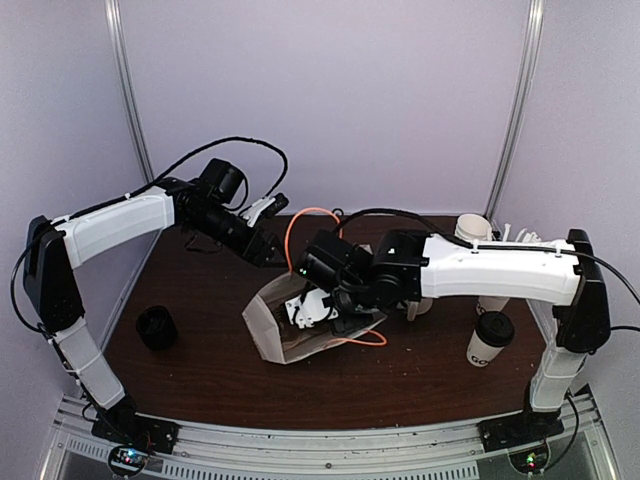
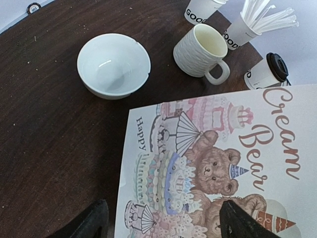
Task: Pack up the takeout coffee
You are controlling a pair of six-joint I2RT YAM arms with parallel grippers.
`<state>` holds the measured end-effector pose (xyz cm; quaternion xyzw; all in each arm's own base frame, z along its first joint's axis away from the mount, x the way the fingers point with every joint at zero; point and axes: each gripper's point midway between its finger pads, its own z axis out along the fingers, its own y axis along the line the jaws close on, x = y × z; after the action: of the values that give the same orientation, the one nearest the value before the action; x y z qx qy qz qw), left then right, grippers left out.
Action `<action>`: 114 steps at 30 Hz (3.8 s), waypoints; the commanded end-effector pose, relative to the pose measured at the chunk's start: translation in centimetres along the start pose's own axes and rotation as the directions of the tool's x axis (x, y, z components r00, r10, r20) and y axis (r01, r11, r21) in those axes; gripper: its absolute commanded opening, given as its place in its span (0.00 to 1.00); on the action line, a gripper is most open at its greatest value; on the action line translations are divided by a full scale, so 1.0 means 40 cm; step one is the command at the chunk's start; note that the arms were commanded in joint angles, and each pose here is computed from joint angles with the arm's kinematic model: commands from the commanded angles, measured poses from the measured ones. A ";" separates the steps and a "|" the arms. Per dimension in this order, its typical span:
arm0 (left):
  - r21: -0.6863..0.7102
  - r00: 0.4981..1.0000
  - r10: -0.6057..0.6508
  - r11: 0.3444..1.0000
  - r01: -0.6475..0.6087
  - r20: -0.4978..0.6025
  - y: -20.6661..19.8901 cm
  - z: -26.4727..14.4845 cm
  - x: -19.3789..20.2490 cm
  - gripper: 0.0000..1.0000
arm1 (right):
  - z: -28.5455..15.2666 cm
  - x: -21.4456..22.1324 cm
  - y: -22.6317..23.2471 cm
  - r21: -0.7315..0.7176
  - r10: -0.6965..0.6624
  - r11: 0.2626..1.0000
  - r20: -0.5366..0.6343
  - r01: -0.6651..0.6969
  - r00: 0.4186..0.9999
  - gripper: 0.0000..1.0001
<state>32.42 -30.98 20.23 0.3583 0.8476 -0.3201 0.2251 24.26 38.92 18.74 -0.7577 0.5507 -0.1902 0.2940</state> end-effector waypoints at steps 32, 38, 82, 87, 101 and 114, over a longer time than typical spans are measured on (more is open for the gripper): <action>-0.051 0.999 0.037 0.998 -0.037 0.000 0.003 -0.045 0.022 0.81 | 0.104 -0.003 0.041 -0.242 0.039 0.969 -0.020 -0.043 0.999 0.64; -0.129 1.000 0.009 0.992 -0.009 -0.004 0.045 -0.088 0.038 0.81 | 0.112 -0.005 0.058 -0.381 0.072 0.921 -0.029 -0.077 0.997 0.64; -0.219 0.996 -0.039 0.974 0.057 0.086 0.102 -0.205 0.061 0.83 | 0.202 -0.001 0.223 -0.691 0.001 0.719 -0.111 -0.078 0.994 0.65; -0.213 0.995 -0.036 0.976 0.055 0.092 0.093 -0.210 0.062 0.83 | 0.198 -0.002 0.207 -0.676 0.004 0.733 -0.107 -0.076 0.994 0.67; -0.212 0.992 -0.013 0.976 0.038 0.122 0.045 -0.278 0.045 0.86 | 0.035 -0.043 0.062 -0.543 0.103 0.834 -0.014 -0.094 0.995 0.99; 0.022 0.972 0.009 1.000 -0.014 0.233 -0.183 -0.394 -0.012 0.86 | -0.061 -0.033 0.012 -0.500 0.130 0.862 0.046 -0.090 0.990 0.99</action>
<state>27.98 -22.79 29.19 0.3076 0.8486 -0.3101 0.2984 22.80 40.59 17.54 -0.7855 0.6099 -0.0035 0.1048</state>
